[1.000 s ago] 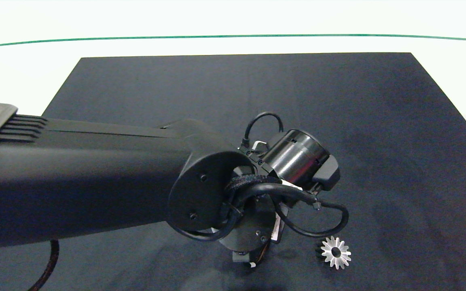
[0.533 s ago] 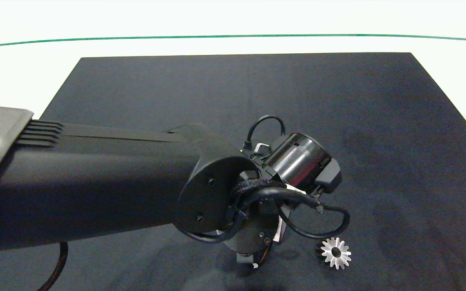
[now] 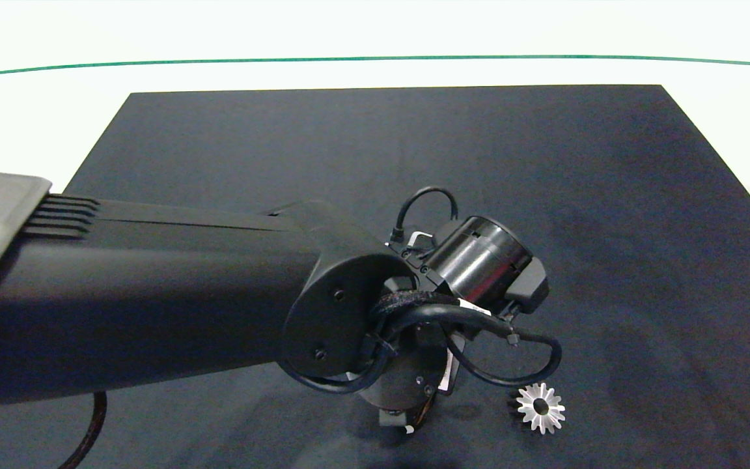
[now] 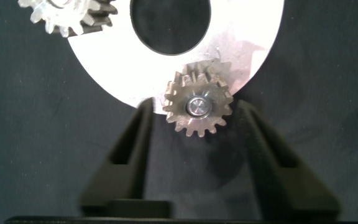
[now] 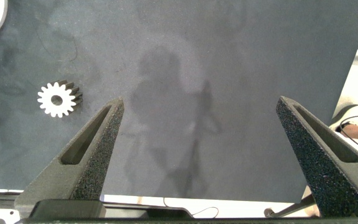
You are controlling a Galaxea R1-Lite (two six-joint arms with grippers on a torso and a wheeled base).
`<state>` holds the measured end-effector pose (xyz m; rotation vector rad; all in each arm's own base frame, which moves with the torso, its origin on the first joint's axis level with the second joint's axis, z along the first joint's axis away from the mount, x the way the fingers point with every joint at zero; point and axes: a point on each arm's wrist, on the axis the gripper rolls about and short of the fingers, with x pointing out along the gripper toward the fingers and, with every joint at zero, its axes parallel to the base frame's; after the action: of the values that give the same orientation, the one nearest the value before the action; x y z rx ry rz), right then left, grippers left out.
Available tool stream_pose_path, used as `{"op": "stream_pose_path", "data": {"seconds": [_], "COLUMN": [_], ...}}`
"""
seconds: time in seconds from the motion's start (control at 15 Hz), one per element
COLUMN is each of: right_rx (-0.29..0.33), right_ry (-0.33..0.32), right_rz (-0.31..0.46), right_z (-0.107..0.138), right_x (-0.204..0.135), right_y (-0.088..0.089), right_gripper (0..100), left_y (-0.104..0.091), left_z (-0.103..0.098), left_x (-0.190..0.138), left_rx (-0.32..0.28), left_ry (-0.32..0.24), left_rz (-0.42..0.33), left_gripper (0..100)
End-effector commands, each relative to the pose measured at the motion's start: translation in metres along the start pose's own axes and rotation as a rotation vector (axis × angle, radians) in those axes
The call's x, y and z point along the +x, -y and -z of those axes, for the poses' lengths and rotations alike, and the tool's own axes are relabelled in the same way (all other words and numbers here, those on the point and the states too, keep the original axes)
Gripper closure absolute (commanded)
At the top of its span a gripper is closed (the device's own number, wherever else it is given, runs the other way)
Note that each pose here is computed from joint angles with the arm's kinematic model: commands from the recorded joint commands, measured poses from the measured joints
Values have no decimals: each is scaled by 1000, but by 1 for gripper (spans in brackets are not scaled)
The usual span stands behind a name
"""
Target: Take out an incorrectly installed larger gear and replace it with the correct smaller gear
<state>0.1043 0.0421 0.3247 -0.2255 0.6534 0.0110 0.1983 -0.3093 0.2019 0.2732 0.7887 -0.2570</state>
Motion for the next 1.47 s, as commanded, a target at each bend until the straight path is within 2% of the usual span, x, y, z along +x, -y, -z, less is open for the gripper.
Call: {"op": "stream_pose_path", "data": {"seconds": [0.07,0.2,0.4,0.47,0.53,0.6,0.73,0.8,0.87,0.93,1.0,1.07,1.27,1.47], "right_rx": [-4,-4,-2,1,1,-6,-24,-26,-25,-22,-18,-17,-20,-39], "right_ry": [-8,-5,2,12,14,13,-19,-27,-20,-10,-5,-8,-15,-48], "right_rz": [3,2,2,3,3,3,10,10,7,7,7,9,8,14], "right_z": [1,1,1,2,3,3,9,11,12,11,9,9,10,15], "right_x": [1,0,-2,-5,-6,-6,0,1,-1,-1,0,1,3,10], "right_y": [0,0,1,2,3,3,1,1,1,1,1,1,0,-3], "right_gripper": [0,0,0,0,0,0,0,0,0,0,0,0,0,0], "left_y": [-5,-24,-64,-83,-95,-101,-142,-152,-178,-192,-200,-205,-225,-231], "left_z": [-3,-2,2,3,8,11,25,28,42,48,52,55,55,64], "left_x": [-15,-28,-53,-70,-86,-93,-126,-136,-157,-167,-172,-177,-184,-201], "left_rx": [-41,-67,-150,-204,-262,-282,-335,-363,-419,-410,-396,-414,-535,-529], "left_ry": [21,-10,-64,-65,-59,-61,-59,-39,2,22,29,44,86,131], "left_rz": [9,-22,-89,-106,-108,-114,-150,-150,-161,-179,-197,-203,-277,-262], "left_gripper": [0,0,0,0,0,0,0,0,0,0,0,0,0,0]}}
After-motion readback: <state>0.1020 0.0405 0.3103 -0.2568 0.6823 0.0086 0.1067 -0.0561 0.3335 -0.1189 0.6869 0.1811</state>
